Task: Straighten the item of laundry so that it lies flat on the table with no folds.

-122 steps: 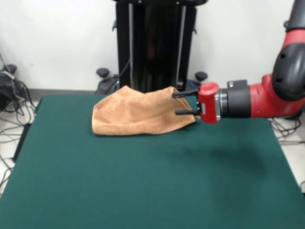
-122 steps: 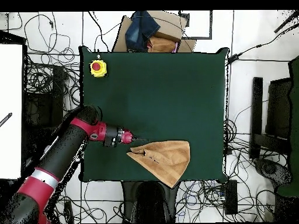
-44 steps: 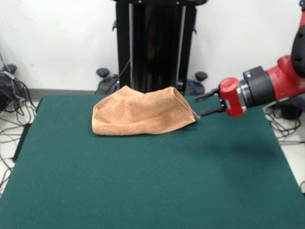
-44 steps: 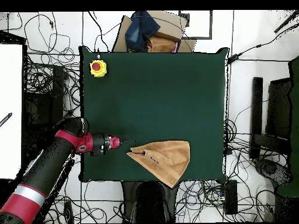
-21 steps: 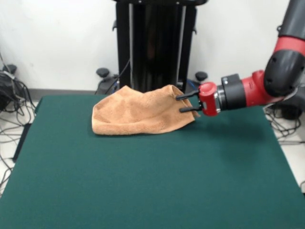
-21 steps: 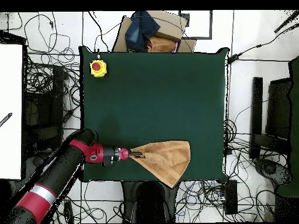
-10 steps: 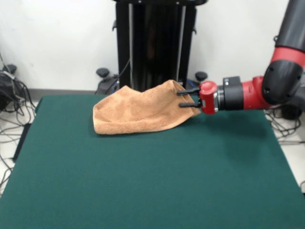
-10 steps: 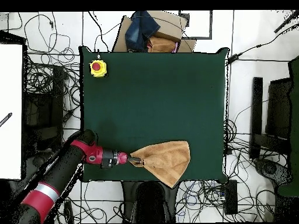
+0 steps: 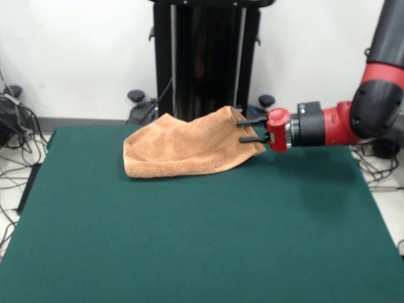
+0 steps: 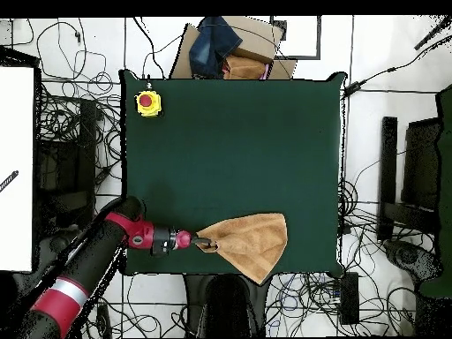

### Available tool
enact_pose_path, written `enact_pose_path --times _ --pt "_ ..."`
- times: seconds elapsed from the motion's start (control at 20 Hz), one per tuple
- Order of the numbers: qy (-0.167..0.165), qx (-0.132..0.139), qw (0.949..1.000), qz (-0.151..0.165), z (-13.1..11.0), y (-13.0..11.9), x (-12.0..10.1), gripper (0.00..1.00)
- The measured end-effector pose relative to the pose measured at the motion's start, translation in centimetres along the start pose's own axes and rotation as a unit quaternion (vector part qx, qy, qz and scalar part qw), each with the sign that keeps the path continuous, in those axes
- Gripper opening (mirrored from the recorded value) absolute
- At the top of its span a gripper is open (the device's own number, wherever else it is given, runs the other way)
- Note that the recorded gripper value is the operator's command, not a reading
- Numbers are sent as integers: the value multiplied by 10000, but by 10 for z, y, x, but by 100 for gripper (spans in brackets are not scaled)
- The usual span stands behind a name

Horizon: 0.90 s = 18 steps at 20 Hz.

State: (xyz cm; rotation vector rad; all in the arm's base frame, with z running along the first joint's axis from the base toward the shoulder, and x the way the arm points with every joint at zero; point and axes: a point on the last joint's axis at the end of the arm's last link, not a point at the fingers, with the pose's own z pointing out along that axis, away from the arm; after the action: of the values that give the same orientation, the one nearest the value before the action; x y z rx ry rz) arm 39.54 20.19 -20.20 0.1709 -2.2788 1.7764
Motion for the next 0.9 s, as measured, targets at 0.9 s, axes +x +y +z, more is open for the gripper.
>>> enact_pose_path --times 0.9 --pt "-164 -24 9998 -60 -21 13 -3 100"
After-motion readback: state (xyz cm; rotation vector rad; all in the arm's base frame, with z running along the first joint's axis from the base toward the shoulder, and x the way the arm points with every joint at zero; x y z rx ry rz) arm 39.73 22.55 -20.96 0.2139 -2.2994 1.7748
